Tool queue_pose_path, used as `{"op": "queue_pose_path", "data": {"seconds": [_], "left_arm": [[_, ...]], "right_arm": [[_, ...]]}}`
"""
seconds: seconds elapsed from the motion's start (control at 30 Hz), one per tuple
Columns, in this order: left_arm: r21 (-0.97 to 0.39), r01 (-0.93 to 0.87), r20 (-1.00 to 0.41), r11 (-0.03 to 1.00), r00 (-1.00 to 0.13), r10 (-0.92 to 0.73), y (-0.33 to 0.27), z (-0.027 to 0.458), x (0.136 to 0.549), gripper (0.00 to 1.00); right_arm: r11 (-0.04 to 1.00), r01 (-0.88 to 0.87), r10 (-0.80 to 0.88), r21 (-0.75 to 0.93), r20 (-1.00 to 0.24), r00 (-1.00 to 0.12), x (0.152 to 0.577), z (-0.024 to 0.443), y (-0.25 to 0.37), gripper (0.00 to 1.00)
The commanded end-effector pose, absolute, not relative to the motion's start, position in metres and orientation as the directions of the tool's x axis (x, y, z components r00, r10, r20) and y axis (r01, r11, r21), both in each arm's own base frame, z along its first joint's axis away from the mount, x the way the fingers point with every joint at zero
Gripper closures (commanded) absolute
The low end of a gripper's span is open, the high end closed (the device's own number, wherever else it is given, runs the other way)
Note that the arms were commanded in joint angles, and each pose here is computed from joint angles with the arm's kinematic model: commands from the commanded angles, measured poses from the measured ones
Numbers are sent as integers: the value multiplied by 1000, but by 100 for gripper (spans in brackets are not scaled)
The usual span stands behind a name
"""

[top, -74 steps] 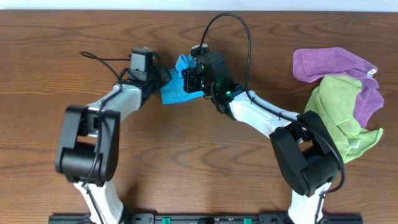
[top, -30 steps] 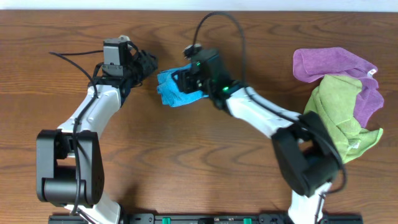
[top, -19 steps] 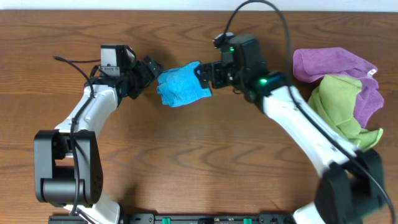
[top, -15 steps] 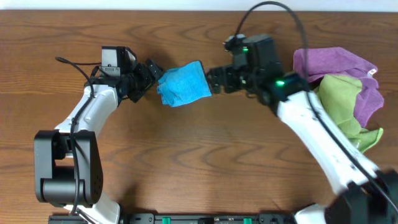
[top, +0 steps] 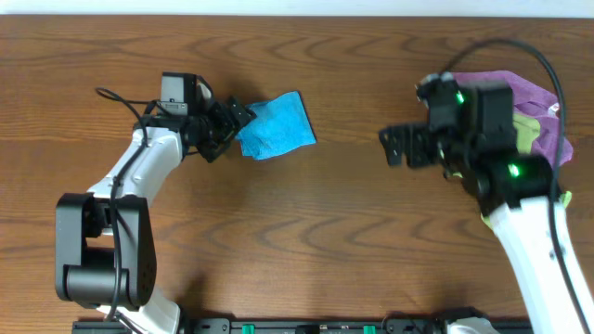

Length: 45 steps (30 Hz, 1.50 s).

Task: Fold the cloth
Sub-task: 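Release the folded cloth with the right gripper and retract right, then carry the folded blue cloth to the far left with the left gripper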

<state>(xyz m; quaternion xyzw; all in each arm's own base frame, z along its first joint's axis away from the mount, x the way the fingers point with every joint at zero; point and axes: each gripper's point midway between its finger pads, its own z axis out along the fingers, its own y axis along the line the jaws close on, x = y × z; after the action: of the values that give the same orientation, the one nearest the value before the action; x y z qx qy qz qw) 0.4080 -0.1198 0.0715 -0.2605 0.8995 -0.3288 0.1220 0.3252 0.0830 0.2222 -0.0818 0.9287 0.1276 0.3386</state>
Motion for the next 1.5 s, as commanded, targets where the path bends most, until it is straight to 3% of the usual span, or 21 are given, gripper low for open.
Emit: {"op": "queue_pose_path", "data": {"seconds": [0.0, 0.2, 0.47, 1.47], "left_arm": [[-648, -412, -11, 641, -836, -549, -125, 65, 397, 5], [-629, -435, 23, 644, -839, -544, -128, 53, 384, 5], [-621, -456, 42, 638, -831, -554, -127, 43, 377, 5], [-681, -461, 7, 568, -780, -625, -147, 6, 401, 2]], "right_arm": [[959, -229, -68, 166, -649, -758, 299, 208, 71, 1], [966, -161, 17, 203, -669, -743, 246, 185, 57, 1], [961, -109, 96, 254, -675, -731, 205, 169, 53, 1], [955, -72, 144, 288, -661, -737, 200, 168, 52, 1]]}}
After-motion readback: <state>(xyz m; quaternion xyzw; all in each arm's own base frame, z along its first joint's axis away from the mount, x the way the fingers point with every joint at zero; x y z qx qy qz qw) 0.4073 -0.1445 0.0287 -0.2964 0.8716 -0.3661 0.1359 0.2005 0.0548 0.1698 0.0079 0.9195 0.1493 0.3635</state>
